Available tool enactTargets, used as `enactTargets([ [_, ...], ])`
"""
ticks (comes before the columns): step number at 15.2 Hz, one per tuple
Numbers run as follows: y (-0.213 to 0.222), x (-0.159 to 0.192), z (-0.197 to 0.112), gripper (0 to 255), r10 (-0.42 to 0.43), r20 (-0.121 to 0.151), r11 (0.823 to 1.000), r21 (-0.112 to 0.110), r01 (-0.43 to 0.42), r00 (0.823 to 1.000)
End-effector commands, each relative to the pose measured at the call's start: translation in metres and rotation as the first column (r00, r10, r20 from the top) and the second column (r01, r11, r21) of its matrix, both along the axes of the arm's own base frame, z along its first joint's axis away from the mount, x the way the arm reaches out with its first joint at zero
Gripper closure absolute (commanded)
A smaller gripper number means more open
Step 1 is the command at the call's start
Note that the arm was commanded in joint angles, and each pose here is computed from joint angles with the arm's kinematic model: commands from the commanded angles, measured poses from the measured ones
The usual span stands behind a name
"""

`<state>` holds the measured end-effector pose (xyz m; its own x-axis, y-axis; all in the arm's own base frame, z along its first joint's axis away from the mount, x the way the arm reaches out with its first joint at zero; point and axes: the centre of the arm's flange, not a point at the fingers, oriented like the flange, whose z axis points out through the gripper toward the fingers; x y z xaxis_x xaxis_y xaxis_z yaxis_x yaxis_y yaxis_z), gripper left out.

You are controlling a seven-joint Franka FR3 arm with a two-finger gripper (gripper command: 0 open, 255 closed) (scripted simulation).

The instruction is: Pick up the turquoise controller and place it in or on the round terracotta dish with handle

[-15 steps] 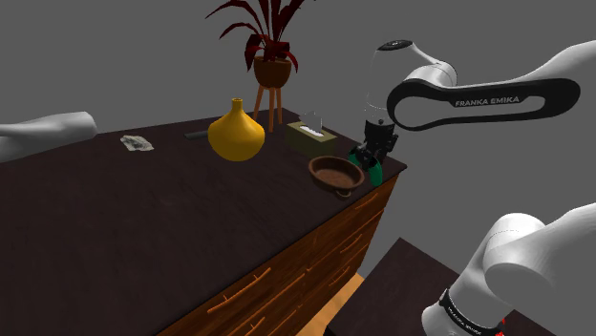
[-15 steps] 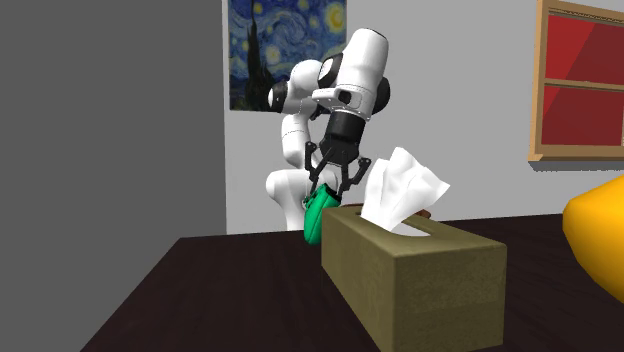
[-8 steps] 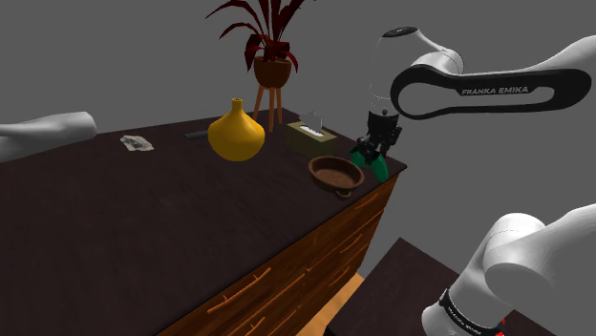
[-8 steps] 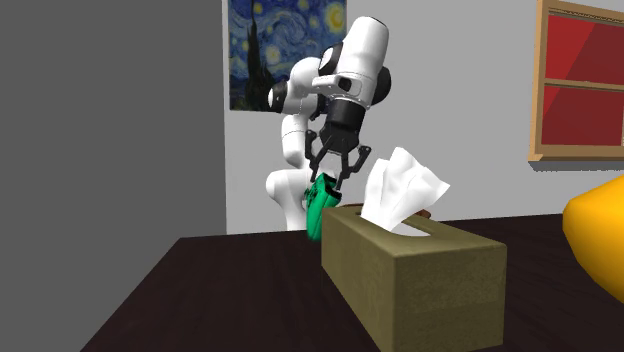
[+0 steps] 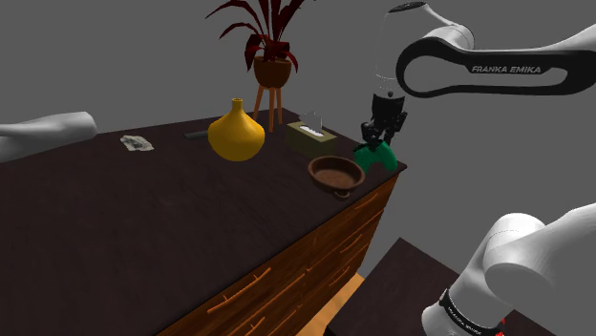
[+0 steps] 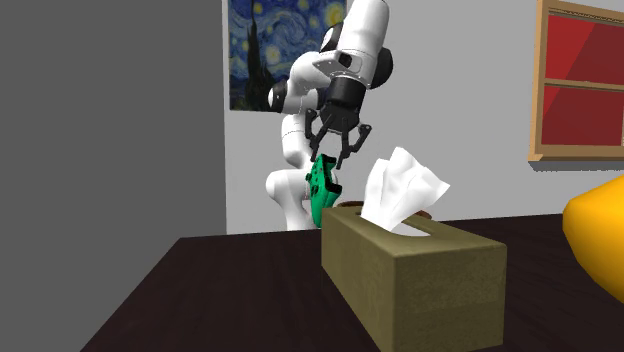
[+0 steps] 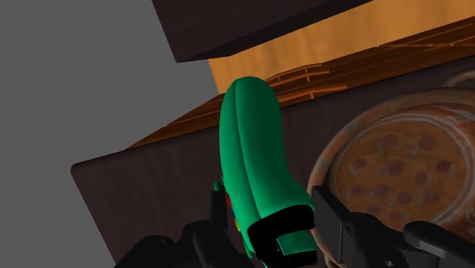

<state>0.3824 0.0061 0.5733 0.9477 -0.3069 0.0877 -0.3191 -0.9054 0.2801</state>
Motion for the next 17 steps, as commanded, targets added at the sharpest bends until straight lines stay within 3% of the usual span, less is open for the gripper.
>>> enactTargets([
  [1, 0.000, 0.001, 0.011, 255, 0.000, 0.000, 1.000, 0.000, 0.000, 1.000],
  [10, 0.000, 0.001, 0.054, 255, 0.000, 0.000, 1.000, 0.000, 0.000, 1.000],
  [17, 0.085, 0.028, 0.076, 255, 0.000, 0.000, 1.000, 0.000, 0.000, 1.000],
])
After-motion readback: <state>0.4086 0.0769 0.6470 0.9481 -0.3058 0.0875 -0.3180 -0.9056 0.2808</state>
